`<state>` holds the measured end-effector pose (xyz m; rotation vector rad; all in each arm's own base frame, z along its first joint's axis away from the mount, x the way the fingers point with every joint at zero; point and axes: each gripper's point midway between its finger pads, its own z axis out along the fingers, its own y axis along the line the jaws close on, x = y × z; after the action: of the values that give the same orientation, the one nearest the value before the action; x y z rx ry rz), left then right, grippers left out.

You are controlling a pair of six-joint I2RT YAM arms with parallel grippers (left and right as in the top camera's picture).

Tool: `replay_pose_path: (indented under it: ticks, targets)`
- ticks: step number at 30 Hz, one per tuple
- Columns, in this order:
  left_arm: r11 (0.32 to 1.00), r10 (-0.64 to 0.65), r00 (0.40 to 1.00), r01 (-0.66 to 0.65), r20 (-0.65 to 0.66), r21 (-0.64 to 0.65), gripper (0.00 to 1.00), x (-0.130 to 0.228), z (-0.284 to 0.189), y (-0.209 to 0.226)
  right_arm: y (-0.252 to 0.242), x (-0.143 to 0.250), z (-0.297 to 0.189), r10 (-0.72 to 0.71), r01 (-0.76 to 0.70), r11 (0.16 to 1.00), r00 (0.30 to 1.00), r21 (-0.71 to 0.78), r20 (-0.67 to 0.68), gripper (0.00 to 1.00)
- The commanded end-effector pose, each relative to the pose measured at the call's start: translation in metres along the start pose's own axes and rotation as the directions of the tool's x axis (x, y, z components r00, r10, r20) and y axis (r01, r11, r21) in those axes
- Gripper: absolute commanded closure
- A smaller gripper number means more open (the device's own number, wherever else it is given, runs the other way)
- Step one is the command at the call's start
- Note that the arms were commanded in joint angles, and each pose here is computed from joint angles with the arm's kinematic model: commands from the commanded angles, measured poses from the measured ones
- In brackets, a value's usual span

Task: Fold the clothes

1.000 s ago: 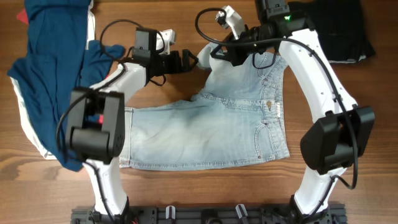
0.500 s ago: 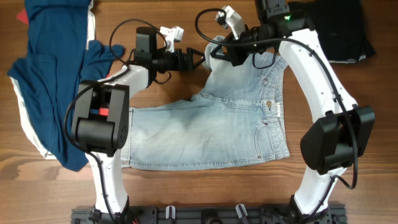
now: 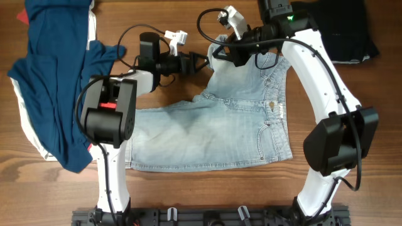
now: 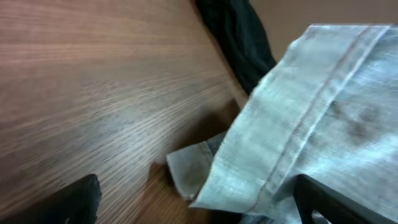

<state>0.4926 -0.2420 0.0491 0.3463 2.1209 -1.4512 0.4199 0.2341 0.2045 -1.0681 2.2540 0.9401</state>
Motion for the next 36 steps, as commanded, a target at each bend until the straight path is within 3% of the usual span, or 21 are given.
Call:
replay_pose_path:
  ticks: [1,5,11,14,18,26,30,36]
  targets:
    - [0.997,-0.017,1.000,0.018,-0.016,0.077,0.00,0.003,0.009,-0.013,0.007,-0.006,0.001,-0.029,0.030,0.999,0.999,-0.040,0.027,0.96]
    - [0.995,0.004,0.999,-0.001,-0.032,0.098,0.04,0.009,0.019,-0.024,0.007,-0.006,0.001,-0.028,0.029,0.999,0.999,-0.040,0.027,0.96]
    - [0.990,0.021,0.999,-0.015,-0.036,0.141,0.20,0.011,0.033,-0.043,0.007,-0.006,0.001,-0.025,0.026,0.999,0.999,-0.040,0.027,0.96]
    - [0.989,0.011,0.999,-0.005,-0.039,0.148,0.46,0.011,0.035,-0.046,0.007,-0.006,0.001,-0.024,0.026,0.999,0.999,-0.040,0.026,0.96]
    - [0.988,-0.022,0.999,0.026,-0.030,0.151,0.94,0.007,0.033,-0.047,0.007,-0.006,0.001,-0.023,0.024,0.999,0.999,-0.040,0.026,0.96]
    - [0.982,-0.117,0.993,0.113,0.018,0.150,0.96,-0.022,-0.019,-0.021,0.003,-0.009,0.000,-0.012,0.013,1.000,0.999,-0.024,0.036,0.96]
    - [0.975,-0.121,0.992,0.113,0.030,0.192,0.96,-0.042,-0.065,-0.022,-0.019,-0.013,-0.002,-0.005,0.002,0.997,0.999,0.081,0.038,0.96]
    - [0.982,-0.119,0.988,0.102,0.098,0.157,0.96,-0.072,-0.110,-0.029,-0.040,-0.017,-0.005,-0.002,-0.006,0.981,0.999,0.195,0.042,0.96]
